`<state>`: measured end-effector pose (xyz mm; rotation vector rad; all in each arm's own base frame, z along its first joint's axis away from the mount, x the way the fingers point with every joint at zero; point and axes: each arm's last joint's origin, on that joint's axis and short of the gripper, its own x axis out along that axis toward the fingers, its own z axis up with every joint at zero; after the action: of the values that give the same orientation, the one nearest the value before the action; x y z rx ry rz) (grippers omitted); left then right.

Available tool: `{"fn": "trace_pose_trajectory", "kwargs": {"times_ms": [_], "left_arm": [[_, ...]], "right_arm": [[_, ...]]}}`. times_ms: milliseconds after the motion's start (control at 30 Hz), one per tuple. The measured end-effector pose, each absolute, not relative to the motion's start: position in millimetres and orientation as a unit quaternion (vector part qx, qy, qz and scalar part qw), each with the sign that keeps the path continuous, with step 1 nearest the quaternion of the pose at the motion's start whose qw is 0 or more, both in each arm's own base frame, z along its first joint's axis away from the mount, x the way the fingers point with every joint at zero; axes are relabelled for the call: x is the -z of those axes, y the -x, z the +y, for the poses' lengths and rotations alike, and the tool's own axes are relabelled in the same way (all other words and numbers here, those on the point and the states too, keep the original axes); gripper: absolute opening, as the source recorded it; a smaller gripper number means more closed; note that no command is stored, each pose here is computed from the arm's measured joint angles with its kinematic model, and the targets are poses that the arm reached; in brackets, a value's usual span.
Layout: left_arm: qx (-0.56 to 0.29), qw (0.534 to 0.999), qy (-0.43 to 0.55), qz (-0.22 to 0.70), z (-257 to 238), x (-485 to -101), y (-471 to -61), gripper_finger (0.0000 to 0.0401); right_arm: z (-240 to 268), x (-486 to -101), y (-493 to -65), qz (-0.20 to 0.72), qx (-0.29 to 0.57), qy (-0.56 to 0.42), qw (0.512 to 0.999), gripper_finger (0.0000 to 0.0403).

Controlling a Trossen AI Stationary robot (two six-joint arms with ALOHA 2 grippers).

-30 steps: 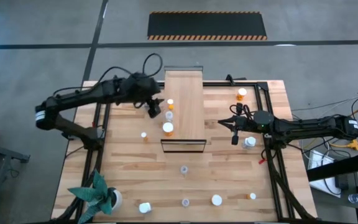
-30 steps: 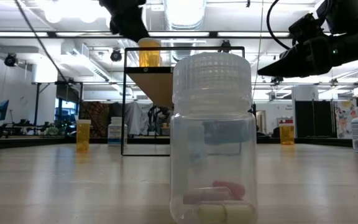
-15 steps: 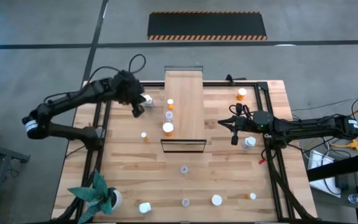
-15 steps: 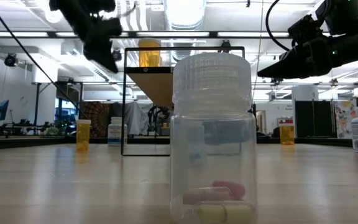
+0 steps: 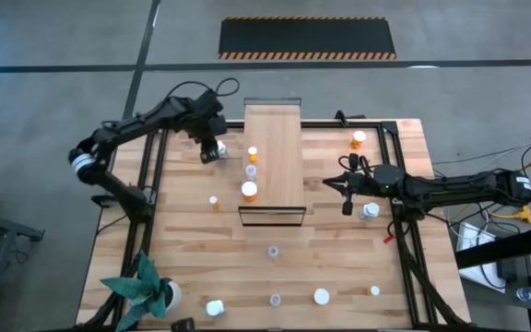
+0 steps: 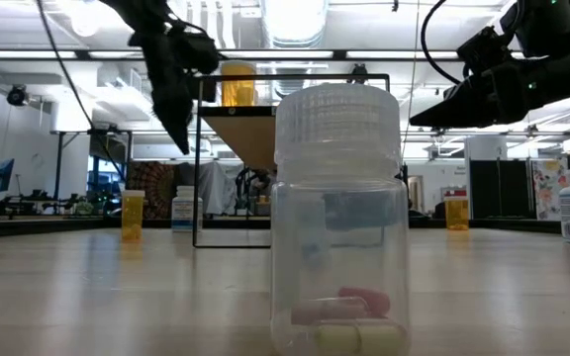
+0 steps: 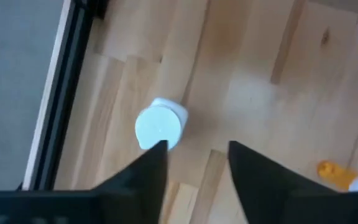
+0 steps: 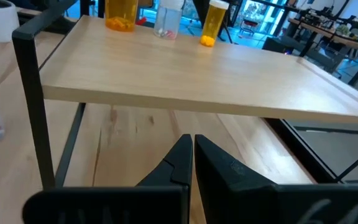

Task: Pick and place medicine bottles onto shelf by color
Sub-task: Put the top white pill bottle on the shelf

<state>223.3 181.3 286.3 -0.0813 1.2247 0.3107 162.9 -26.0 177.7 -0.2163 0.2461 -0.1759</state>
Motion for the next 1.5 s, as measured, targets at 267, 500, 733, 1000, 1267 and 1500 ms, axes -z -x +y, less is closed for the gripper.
{"fn": "trace_pose_trajectory", "kwargs": {"times_ms": [267,500,733,1000,1267,1500], "left_arm": [[-0.115,0.77,0.012,0.627,200.7,-267.3,-241.9,0.0253],[-0.095,0.751,-0.012,0.653,208.7,-252.0,-248.1,0.0257],[-0.096,0.743,-0.015,0.663,217.2,-237.9,-253.6,0.0257],[-0.09,0.733,-0.016,0.674,222.4,-227.2,-256.1,0.0239],[-0.089,0.728,-0.009,0.68,226.6,-220.2,-255.7,0.0166],[-0.106,0.717,0.007,0.689,225.2,-225.0,-251.3,0.0154]], "right_arm": [[-26.3,-173.7,-164.8,0.136,0.085,0.107,0.981,0.0009],[-26.4,-173.2,-165.1,0.137,0.085,0.107,0.981,0.0009],[-26.3,-173.2,-165.1,0.137,0.085,0.106,0.981,0.0009],[-26.3,-173.3,-165.1,0.137,0.085,0.106,0.981,0.0009],[-26.3,-173.2,-165.1,0.137,0.085,0.106,0.981,0.0009],[-26.3,-173.2,-165.1,0.137,0.085,0.106,0.981,0.0009]]}}
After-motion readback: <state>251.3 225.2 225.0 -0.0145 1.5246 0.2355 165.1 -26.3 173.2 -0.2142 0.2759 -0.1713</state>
